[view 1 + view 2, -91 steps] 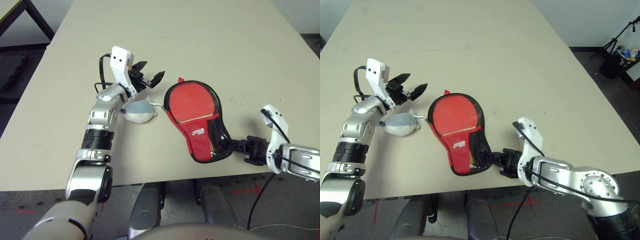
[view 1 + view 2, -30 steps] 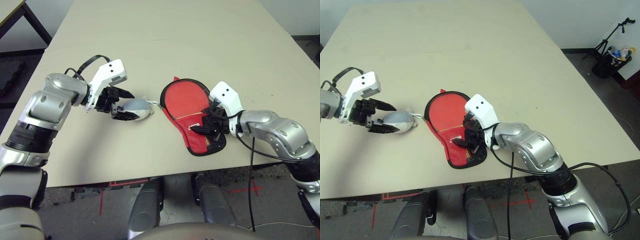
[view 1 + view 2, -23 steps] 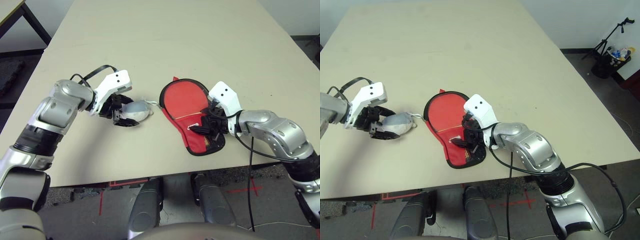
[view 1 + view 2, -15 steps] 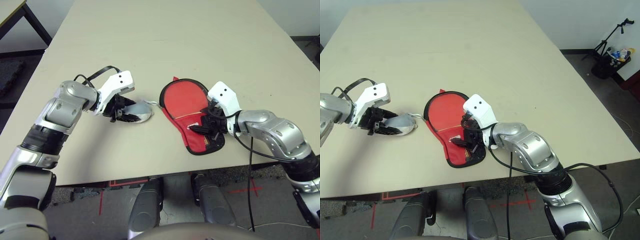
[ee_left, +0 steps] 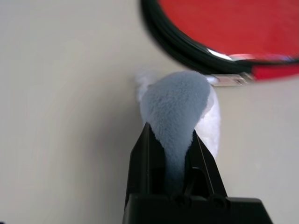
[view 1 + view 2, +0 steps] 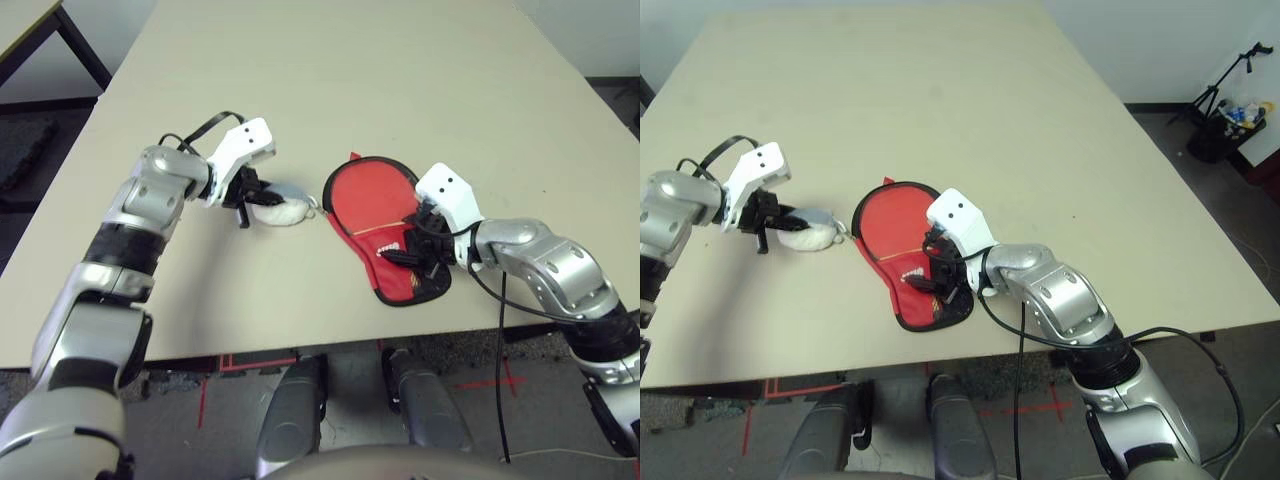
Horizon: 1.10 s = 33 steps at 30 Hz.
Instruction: Store the ping-pong paddle in its case and zip it.
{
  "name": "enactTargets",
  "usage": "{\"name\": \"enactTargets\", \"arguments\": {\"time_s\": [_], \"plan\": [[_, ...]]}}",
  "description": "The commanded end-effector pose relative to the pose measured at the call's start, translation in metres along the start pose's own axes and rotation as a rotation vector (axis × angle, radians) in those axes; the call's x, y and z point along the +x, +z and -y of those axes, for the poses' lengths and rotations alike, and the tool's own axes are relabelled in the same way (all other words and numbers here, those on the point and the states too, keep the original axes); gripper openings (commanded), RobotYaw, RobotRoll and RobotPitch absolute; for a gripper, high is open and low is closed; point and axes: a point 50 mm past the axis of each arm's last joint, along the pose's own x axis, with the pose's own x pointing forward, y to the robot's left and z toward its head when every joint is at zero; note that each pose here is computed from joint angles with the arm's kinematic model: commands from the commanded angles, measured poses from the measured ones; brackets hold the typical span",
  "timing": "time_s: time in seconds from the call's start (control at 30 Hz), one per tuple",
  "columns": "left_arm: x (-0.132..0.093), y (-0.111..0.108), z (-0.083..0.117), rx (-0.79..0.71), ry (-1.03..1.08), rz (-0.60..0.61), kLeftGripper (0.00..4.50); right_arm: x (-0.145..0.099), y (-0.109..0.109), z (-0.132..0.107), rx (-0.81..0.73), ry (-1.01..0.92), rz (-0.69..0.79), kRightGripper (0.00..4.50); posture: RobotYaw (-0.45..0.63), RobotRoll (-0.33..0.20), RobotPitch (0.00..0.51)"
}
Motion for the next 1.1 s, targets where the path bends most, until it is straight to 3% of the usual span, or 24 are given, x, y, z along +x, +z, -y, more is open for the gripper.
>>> {"name": "enactTargets", "arguments": {"time_s": [0.03, 0.23, 0.5, 1.1], "plan": [[0.006, 0.005, -0.013, 0.021, 0.112, 0.002, 0.23, 0.012, -0.011, -0.011, 0.019, 0.076, -0.055, 4.50, -0.03, 0.000, 0.209], [0.019, 0.029, -0.026, 0.047, 0.227, 0.044, 0.23, 0.013, -0.016, -0.013, 0.021, 0.092, -0.071, 4.50, -0.03, 0.000, 0.219], [0.036, 0.057, -0.026, 0.073, 0.316, 0.097, 0.23, 0.016, -0.018, -0.013, 0.029, 0.099, -0.076, 4.50, -0.04, 0.000, 0.232], [0.099, 0.125, 0.022, 0.179, 0.315, 0.213, 0.21, 0.020, -0.022, -0.019, 0.034, 0.125, -0.090, 4.50, -0.10, 0.000, 0.255]]}}
